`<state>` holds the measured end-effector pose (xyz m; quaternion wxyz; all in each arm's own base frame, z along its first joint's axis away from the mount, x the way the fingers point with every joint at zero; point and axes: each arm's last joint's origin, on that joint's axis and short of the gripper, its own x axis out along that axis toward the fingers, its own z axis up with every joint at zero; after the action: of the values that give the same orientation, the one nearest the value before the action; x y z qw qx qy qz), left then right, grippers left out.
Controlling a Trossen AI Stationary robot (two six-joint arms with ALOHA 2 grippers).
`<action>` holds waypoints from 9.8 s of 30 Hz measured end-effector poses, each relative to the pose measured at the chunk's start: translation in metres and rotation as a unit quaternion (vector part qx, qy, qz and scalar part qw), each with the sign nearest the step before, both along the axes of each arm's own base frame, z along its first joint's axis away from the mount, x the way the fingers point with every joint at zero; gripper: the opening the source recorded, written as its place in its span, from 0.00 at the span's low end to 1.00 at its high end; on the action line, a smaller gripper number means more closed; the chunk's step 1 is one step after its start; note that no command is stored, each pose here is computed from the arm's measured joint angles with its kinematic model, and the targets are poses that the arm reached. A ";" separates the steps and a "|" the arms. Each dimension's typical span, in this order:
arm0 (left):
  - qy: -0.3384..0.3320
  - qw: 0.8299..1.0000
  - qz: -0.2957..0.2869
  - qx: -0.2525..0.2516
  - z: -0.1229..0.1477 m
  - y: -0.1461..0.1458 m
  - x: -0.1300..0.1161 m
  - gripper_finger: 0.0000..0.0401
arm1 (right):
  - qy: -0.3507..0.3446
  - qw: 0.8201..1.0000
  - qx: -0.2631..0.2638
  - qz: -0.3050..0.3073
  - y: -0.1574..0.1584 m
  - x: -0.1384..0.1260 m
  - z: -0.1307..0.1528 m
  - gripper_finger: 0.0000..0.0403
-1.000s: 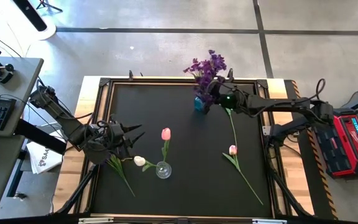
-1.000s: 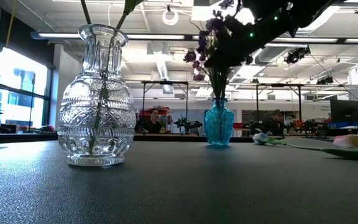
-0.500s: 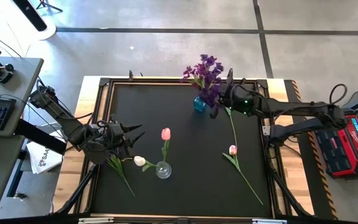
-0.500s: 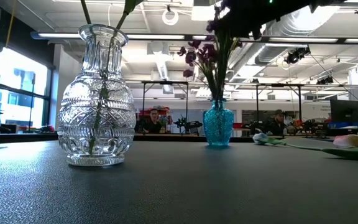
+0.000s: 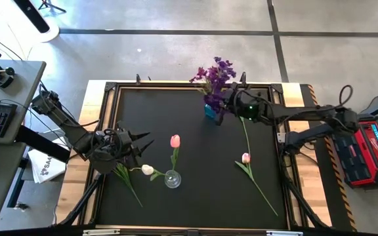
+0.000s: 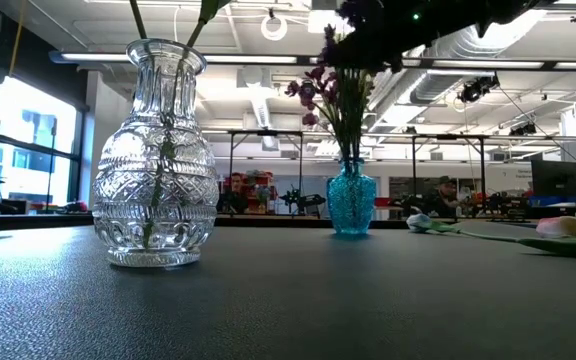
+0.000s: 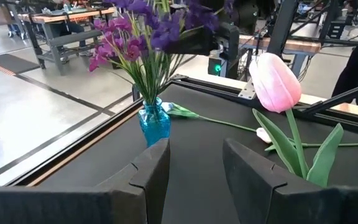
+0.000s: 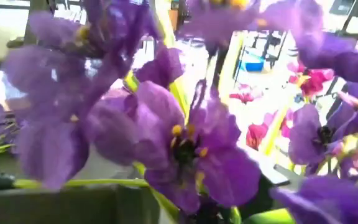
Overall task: Sort flowers into vase by color
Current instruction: Put the top dark violet flower into the blue vase, then put the pink flower into the transparent vase
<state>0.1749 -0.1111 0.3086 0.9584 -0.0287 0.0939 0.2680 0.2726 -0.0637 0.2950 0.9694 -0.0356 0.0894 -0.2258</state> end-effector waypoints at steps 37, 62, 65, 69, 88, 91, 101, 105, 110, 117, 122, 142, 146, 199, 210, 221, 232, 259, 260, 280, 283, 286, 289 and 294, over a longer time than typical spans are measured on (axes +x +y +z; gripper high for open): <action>-0.007 1.000 0.000 -0.005 0.001 -0.001 0.000 0.34 | 0.035 0.999 0.006 -0.014 -0.022 0.002 0.068 0.74; -0.007 1.000 -0.003 -0.010 0.001 -0.001 0.000 0.34 | 0.115 0.993 0.017 -0.015 -0.001 -0.010 0.111 0.74; -0.007 1.000 -0.003 -0.010 0.001 -0.001 0.000 0.34 | 0.134 0.991 0.015 0.013 -0.002 -0.005 0.103 0.74; -0.007 1.000 -0.002 -0.010 0.001 0.000 0.001 0.34 | 0.132 0.989 0.034 0.061 -0.009 -0.002 0.099 0.74; -0.005 1.000 0.000 -0.012 0.001 0.002 0.002 0.34 | 0.149 0.989 -0.005 -0.021 -0.015 -0.004 0.100 0.74; -0.006 1.000 0.000 -0.013 0.001 0.002 0.002 0.34 | 0.156 0.987 -0.005 -0.038 -0.014 -0.003 0.094 0.74; 0.011 0.998 0.027 0.063 0.014 0.030 0.030 0.34 | 0.099 0.991 0.006 0.091 -0.006 0.005 0.098 0.74; -0.003 0.993 0.001 0.115 0.030 0.056 0.046 0.34 | 0.071 0.993 -0.004 0.095 -0.006 0.007 0.104 0.74; -0.056 0.981 -0.070 0.170 0.046 0.090 0.058 0.34 | 0.071 0.993 -0.017 0.091 -0.007 0.007 0.105 0.74; -0.094 0.972 -0.128 0.176 0.043 0.144 0.075 0.34 | 0.063 0.998 0.001 0.021 -0.011 0.006 0.105 0.74; -0.107 0.967 -0.132 0.188 0.031 0.174 0.093 0.35 | 0.062 0.996 0.008 -0.062 -0.015 0.007 0.102 0.74; -0.084 0.975 -0.118 0.167 -0.006 0.227 0.172 0.41 | 0.046 0.998 0.018 -0.029 -0.017 0.021 0.097 0.74; -0.083 0.975 -0.121 0.166 -0.008 0.228 0.178 0.32 | 0.047 0.998 0.017 -0.029 -0.017 0.021 0.097 0.74; -0.036 0.994 -0.064 0.081 -0.026 0.234 0.179 0.03 | 0.094 0.991 -0.044 0.090 0.054 -0.013 0.149 0.74; -0.052 0.996 -0.063 0.048 -0.026 0.236 0.178 0.24 | 0.267 0.963 -0.018 -0.033 0.098 -0.026 0.070 0.74; -0.083 0.995 -0.020 0.052 0.004 0.232 0.158 0.39 | 0.258 0.964 0.030 -0.051 0.090 -0.017 -0.037 0.68; -0.072 0.995 0.032 0.055 0.008 0.233 0.152 0.39 | 0.175 0.983 0.032 -0.045 0.038 0.000 -0.025 0.30; -0.107 0.989 -0.034 0.096 0.069 0.178 0.105 0.39 | 0.081 0.994 0.033 -0.062 -0.023 0.031 -0.038 0.00; -0.100 0.989 -0.044 0.102 0.071 0.171 0.103 0.39 | 0.073 0.995 0.029 -0.056 -0.023 0.031 -0.035 0.00; 0.098 0.990 -0.032 0.092 0.048 0.057 0.054 0.39 | 0.107 0.989 0.097 0.014 0.028 -0.042 0.014 0.38; 0.098 0.989 -0.035 0.102 0.048 0.039 0.043 0.39 | 0.106 0.987 0.118 0.037 0.043 -0.059 0.022 0.40; 0.086 0.991 -0.032 0.098 0.047 0.025 0.033 0.39 | 0.103 0.985 0.124 0.062 0.057 -0.067 0.022 0.40; 0.087 0.991 -0.043 0.086 0.043 0.011 0.024 0.39 | 0.122 0.980 0.127 0.087 0.072 -0.068 0.008 0.40; 0.078 0.993 -0.078 0.029 0.035 -0.009 0.007 0.39 | 0.175 0.960 0.170 0.138 0.099 -0.075 -0.028 0.40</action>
<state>0.1819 -0.1204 0.3436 0.9666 0.0271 0.1629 0.1962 0.1978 0.0357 0.2674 0.9521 0.0791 0.2888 -0.0618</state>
